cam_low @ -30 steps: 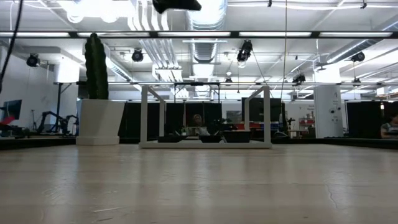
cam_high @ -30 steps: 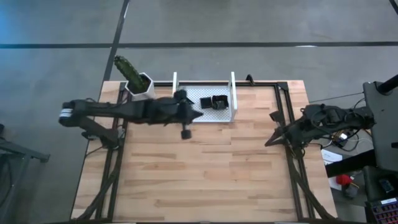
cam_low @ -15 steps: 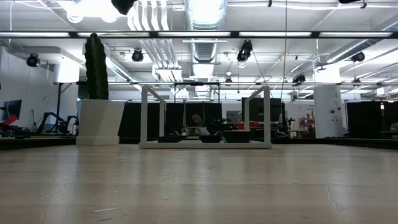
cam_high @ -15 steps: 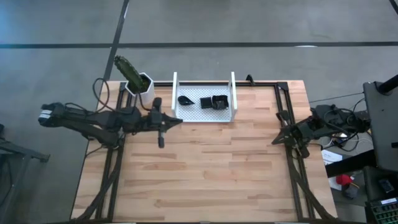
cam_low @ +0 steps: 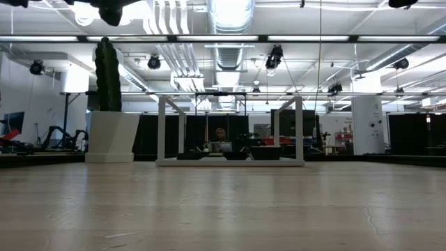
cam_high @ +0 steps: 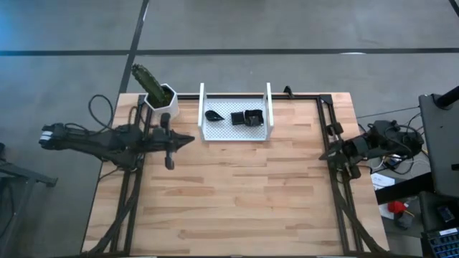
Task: Pick & Place Mini shaped plates
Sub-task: Return to Home Position
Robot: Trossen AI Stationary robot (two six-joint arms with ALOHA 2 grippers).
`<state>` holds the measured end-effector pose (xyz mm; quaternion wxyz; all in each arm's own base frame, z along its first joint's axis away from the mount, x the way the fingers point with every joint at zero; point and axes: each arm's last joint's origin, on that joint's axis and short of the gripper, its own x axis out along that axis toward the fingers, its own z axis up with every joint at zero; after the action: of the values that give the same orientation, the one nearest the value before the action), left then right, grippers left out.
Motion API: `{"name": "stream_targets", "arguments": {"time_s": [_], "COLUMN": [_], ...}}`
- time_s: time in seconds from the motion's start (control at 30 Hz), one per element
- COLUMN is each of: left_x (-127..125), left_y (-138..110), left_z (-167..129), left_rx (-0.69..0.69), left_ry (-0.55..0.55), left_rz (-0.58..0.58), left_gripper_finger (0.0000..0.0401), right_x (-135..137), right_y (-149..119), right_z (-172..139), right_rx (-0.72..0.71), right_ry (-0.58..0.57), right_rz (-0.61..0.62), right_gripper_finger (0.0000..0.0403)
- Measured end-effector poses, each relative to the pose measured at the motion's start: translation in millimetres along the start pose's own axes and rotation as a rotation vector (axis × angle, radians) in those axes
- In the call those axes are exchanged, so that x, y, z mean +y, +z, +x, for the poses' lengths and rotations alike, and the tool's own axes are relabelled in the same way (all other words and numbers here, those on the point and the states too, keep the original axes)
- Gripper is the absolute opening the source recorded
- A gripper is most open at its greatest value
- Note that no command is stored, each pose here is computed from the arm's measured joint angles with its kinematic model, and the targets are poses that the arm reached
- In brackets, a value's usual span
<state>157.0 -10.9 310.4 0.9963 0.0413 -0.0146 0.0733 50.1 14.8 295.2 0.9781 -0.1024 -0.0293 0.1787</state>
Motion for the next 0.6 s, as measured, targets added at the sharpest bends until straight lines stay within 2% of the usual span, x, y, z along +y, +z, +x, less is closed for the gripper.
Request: {"name": "stream_targets", "arguments": {"time_s": [0.6], "left_x": [12.0], "left_y": [-24.5], "left_z": [-52.5], "left_rx": [-0.204], "left_ry": [0.021], "left_rz": [-0.023], "left_gripper_finger": [0.0], "right_x": [2.6], "right_y": [3.5], "right_z": [-21.6], "right_rx": [-0.107], "right_ry": [-0.041], "right_rz": [-0.018], "right_gripper_finger": [0.0008]}}
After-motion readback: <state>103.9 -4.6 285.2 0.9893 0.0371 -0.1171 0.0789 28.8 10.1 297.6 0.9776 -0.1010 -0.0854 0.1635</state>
